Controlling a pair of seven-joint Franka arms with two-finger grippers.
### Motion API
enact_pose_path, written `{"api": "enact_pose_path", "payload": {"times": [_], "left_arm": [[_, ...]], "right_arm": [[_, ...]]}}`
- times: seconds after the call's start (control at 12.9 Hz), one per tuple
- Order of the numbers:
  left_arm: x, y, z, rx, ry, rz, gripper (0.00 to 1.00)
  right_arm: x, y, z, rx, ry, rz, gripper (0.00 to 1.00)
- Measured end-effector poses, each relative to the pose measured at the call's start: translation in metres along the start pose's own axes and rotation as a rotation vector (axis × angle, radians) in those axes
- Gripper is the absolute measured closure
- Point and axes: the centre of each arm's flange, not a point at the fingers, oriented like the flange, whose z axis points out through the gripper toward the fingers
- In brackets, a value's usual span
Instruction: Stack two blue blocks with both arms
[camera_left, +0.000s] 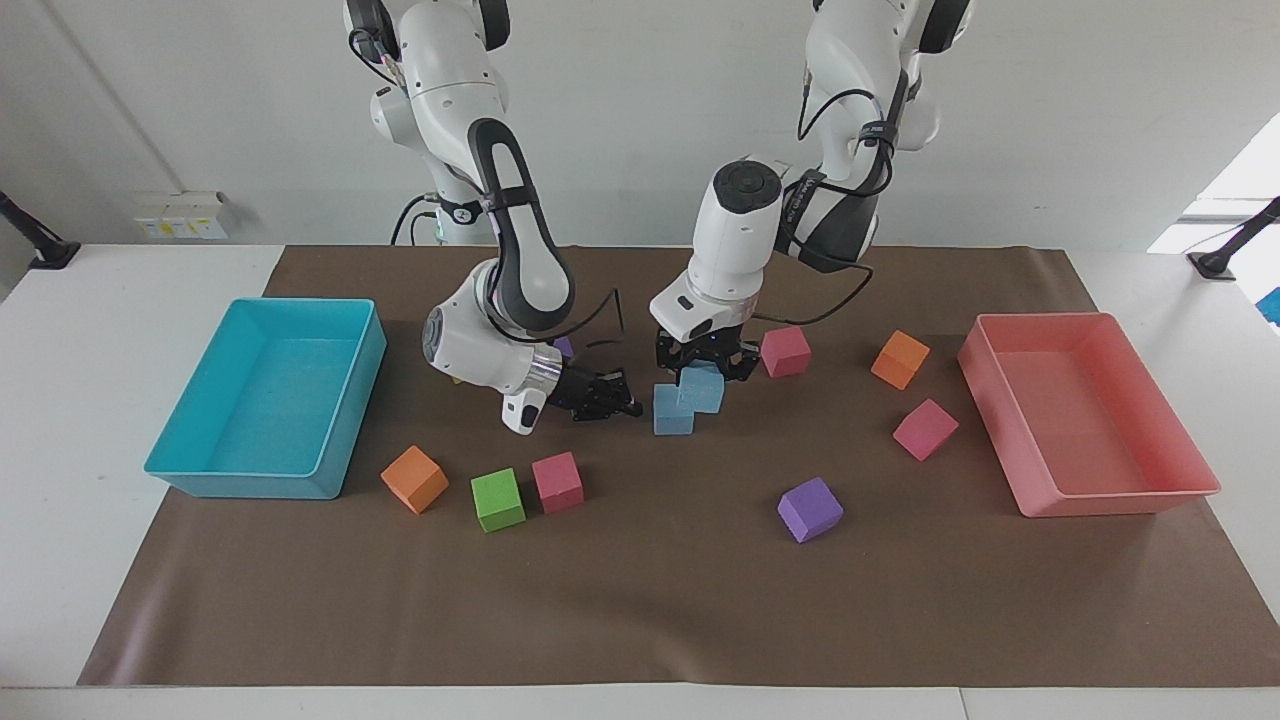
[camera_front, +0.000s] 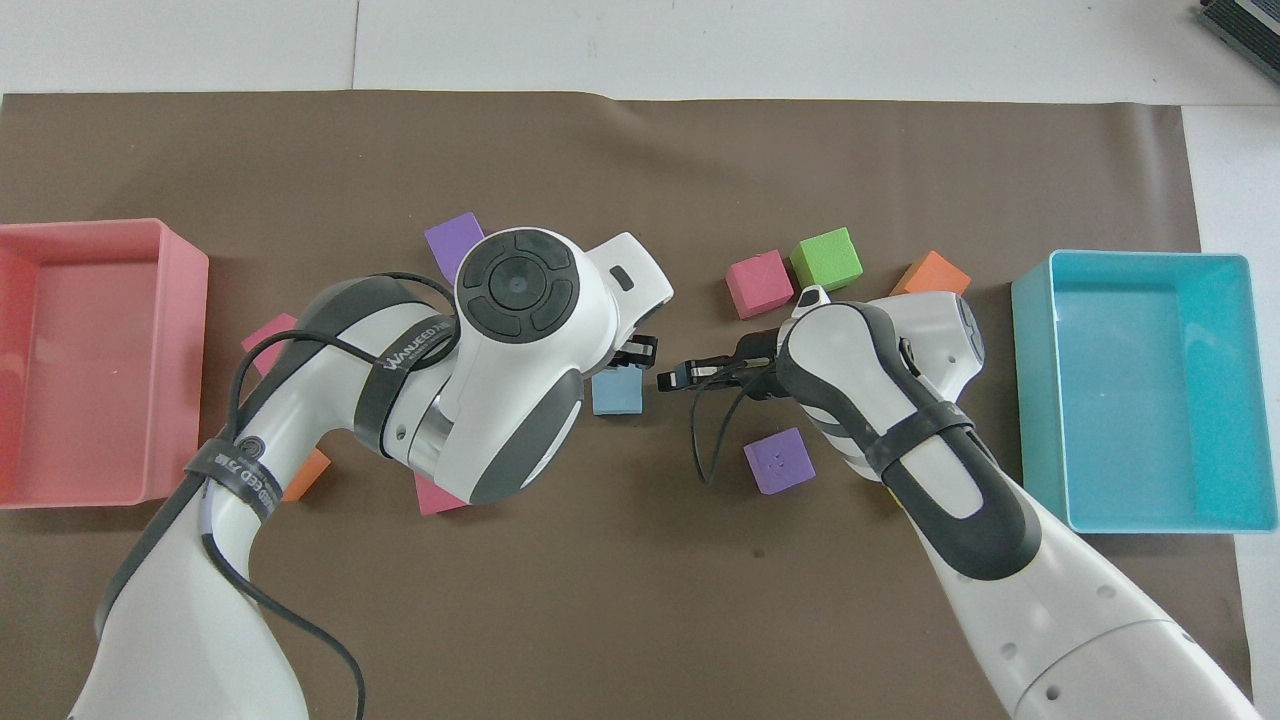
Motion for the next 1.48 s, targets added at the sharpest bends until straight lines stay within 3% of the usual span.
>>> {"api": "enact_pose_path", "payload": {"times": [0.31, 0.62, 1.48], "left_arm": [[-0.001, 0.01, 0.01, -0.026, -0.02, -0.004, 0.42], [-0.009, 0.015, 0.04, -0.014, -0.061, 0.003, 0.42], [-0.024, 0.017, 0.066, 0.005, -0.096, -0.064, 0.42]], "right_arm": [[0.0, 0.002, 0.001, -0.001, -0.002, -0.01, 0.99], [0.0, 0.006, -0.002, -0.003, 0.002, -0.002, 0.99], [-0.001, 0.007, -0.002, -0.004, 0.001, 0.0, 0.99]]}}
